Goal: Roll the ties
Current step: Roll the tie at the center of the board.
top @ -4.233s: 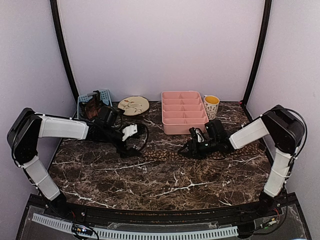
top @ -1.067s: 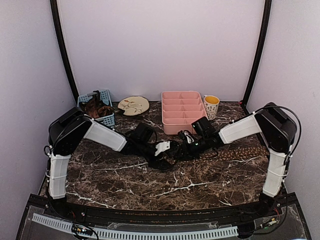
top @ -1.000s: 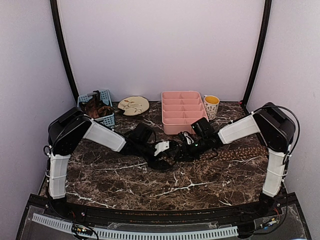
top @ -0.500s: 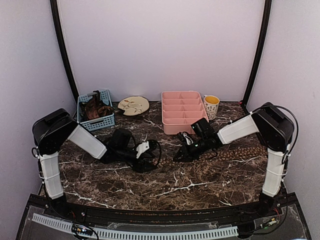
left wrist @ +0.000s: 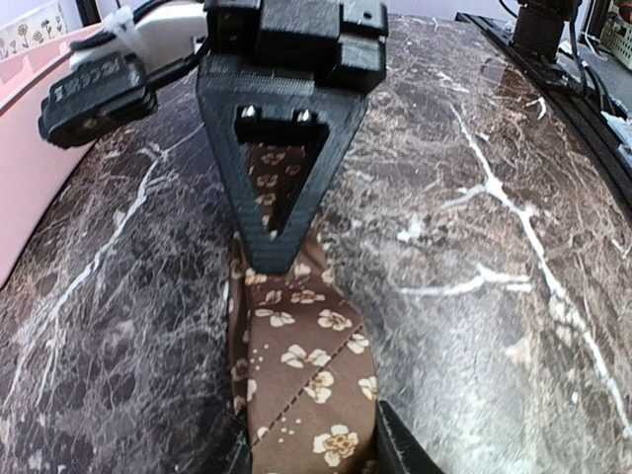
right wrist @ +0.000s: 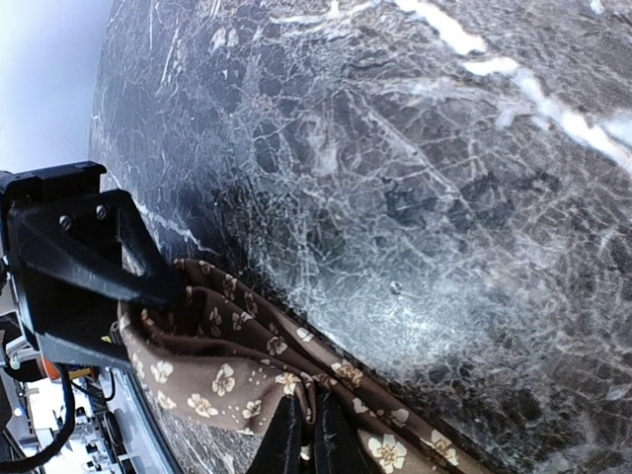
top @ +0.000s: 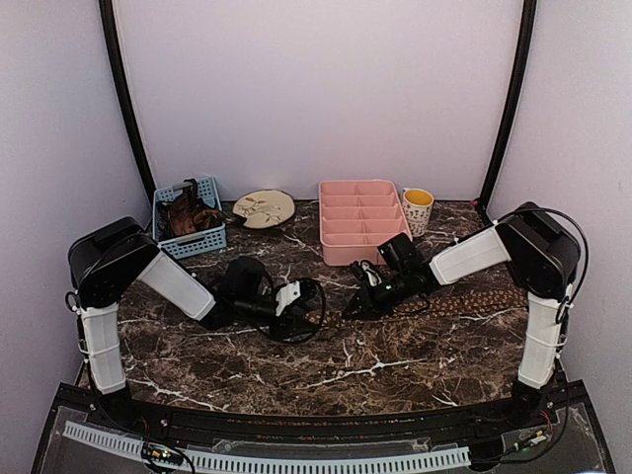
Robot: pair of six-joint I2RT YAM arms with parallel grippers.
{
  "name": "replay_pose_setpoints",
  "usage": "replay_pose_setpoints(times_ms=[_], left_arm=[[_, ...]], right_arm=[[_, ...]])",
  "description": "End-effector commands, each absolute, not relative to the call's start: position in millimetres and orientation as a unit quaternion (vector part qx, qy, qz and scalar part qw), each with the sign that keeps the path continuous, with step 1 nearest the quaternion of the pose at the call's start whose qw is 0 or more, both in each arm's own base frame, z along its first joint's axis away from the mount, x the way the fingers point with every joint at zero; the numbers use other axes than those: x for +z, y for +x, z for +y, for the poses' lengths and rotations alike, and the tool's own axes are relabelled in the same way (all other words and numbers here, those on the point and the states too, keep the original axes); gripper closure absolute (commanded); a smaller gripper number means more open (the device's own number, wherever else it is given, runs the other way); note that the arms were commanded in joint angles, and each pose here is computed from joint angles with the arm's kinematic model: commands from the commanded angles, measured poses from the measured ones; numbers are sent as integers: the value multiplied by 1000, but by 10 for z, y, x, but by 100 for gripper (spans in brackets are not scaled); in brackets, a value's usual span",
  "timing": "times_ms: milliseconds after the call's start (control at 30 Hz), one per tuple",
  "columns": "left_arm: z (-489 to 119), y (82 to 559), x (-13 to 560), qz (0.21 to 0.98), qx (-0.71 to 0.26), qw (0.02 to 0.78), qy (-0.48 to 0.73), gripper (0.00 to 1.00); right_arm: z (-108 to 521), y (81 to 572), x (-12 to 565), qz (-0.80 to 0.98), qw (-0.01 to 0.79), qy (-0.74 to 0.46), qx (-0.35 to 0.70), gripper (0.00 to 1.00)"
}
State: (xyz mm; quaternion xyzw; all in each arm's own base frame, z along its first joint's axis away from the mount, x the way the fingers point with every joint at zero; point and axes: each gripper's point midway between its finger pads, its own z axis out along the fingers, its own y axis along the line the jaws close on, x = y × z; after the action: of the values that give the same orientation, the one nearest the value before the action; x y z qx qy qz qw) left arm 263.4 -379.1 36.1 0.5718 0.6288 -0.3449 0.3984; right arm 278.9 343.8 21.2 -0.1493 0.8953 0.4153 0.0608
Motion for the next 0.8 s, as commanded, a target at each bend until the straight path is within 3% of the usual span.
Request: replay_pose_setpoints(times_ms=[0, 333, 667, 767], left_arm=[[-4007, 2641, 711, 601, -373, 430, 560, 65], [-4380, 2844, 564, 615, -393, 397, 557, 63], [-4353, 2791, 153, 646, -381, 338, 569, 61], [-4320, 2787, 72, 656, -373, 328, 569, 67]], right_arm=[[3272, 2686, -113, 916, 31, -129, 379, 95], [3299, 2704, -91, 914, 31, -128, 383, 95], [3324, 2719, -56, 911, 35, -124, 391, 94], [3326, 2723, -19, 909, 37, -122, 396, 93]])
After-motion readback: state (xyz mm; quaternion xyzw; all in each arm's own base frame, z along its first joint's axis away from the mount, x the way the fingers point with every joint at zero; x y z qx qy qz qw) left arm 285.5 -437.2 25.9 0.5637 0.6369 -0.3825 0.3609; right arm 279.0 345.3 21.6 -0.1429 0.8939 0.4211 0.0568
